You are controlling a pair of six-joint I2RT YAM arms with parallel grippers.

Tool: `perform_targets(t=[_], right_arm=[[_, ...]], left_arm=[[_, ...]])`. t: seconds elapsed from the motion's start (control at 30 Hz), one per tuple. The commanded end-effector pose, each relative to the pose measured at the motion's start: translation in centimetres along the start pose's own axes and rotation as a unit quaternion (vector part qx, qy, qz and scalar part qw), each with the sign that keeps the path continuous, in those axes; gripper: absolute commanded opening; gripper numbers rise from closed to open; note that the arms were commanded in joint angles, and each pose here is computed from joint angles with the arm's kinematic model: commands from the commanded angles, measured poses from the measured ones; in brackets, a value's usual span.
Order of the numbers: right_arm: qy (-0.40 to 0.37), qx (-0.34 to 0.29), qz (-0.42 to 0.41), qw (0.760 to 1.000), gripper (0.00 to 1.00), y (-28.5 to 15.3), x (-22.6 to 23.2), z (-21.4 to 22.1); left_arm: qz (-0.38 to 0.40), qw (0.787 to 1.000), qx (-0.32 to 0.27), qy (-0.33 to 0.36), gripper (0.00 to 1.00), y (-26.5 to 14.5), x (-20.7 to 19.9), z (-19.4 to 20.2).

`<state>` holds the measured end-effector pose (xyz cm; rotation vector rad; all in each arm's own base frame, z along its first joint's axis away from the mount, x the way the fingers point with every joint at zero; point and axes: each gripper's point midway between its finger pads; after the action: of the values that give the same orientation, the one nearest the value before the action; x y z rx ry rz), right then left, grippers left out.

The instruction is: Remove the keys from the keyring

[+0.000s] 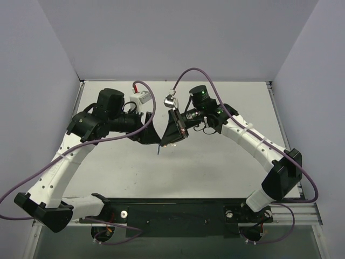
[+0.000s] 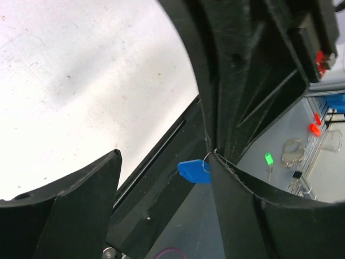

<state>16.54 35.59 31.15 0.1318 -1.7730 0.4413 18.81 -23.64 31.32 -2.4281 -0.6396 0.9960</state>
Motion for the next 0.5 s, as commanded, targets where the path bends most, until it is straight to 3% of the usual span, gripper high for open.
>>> perform_targets(t=[0.0,0.23,0.37,0.47], right_arm=[[-0.094,-0.076,0.003,0.993,0.00,-1.4,2.5,-2.5],[-0.103,-0.104,0.038,0.988,0.00,-2.2,1.8,-2.7],[-0.114,-0.124,0.051,0.984,0.00,-2.6,2.0,-3.3],[-0.123,-0.144,0.061,0.980,0.00,-2.9,2.4,-4.1]], left_arm=[[0.028,0.999,-0.036,0.004,0.79,-0.8,-2.1,-2.7],[0.006,0.991,-0.134,-0.006,0.81,-3.8,-1.3,-6.6],[0.019,0.981,-0.191,-0.022,0.73,-5.5,-1.1,-8.3],[0.054,0.971,-0.227,-0.046,0.73,-6.8,-1.9,-9.2]])
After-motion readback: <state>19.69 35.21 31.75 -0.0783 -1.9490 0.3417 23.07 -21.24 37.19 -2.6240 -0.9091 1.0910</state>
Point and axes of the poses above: each gripper's point midway between its finger pads, its own y axis out along the fingers, its own x axis along the line the jaws close on, z = x × y, and after that the axes turned 2 degrees about y, right-handed
